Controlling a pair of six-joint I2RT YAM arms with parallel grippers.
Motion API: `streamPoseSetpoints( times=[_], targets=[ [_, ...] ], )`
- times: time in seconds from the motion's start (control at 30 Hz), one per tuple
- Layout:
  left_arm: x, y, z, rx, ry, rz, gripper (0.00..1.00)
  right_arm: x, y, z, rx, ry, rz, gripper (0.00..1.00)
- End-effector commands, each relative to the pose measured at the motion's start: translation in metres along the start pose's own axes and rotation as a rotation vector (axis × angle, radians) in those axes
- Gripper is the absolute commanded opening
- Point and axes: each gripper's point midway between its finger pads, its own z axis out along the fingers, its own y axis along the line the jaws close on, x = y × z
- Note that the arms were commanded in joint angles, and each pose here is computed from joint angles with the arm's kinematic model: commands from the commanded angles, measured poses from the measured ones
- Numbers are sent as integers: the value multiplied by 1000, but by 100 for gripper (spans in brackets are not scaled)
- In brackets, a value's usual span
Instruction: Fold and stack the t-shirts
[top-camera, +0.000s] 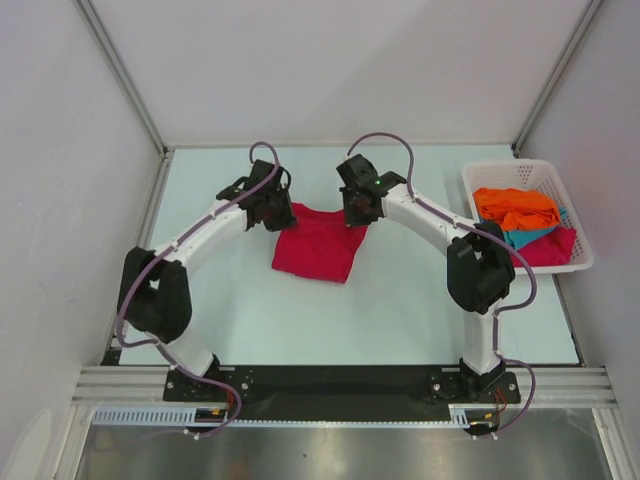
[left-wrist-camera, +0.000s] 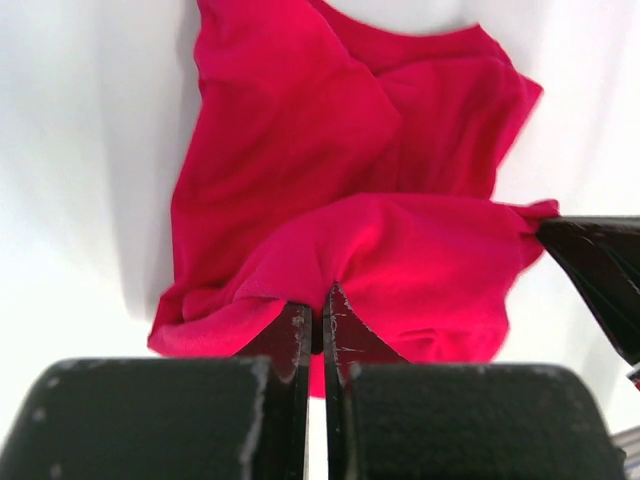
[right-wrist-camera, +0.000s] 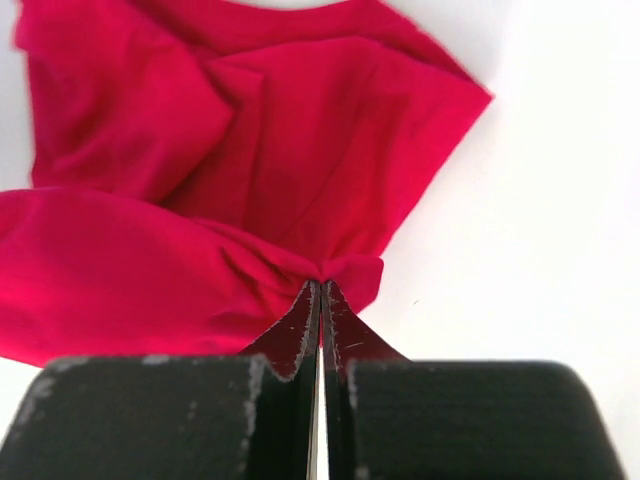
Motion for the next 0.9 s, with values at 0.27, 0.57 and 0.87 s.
streamPoseSetpoints(
  times=[0.27, 0.57, 0.87],
  targets=[
    [-46, 2, 56, -18, 9, 13, 0, -63, -40, 28, 100, -97, 37, 0],
    [-72, -2, 81, -14, 20, -16, 0, -71, -54, 66, 117, -58, 55, 0],
    [-82, 1, 89, -34, 15, -21, 100, -62, -62, 79, 131, -24, 41, 22]
  ],
)
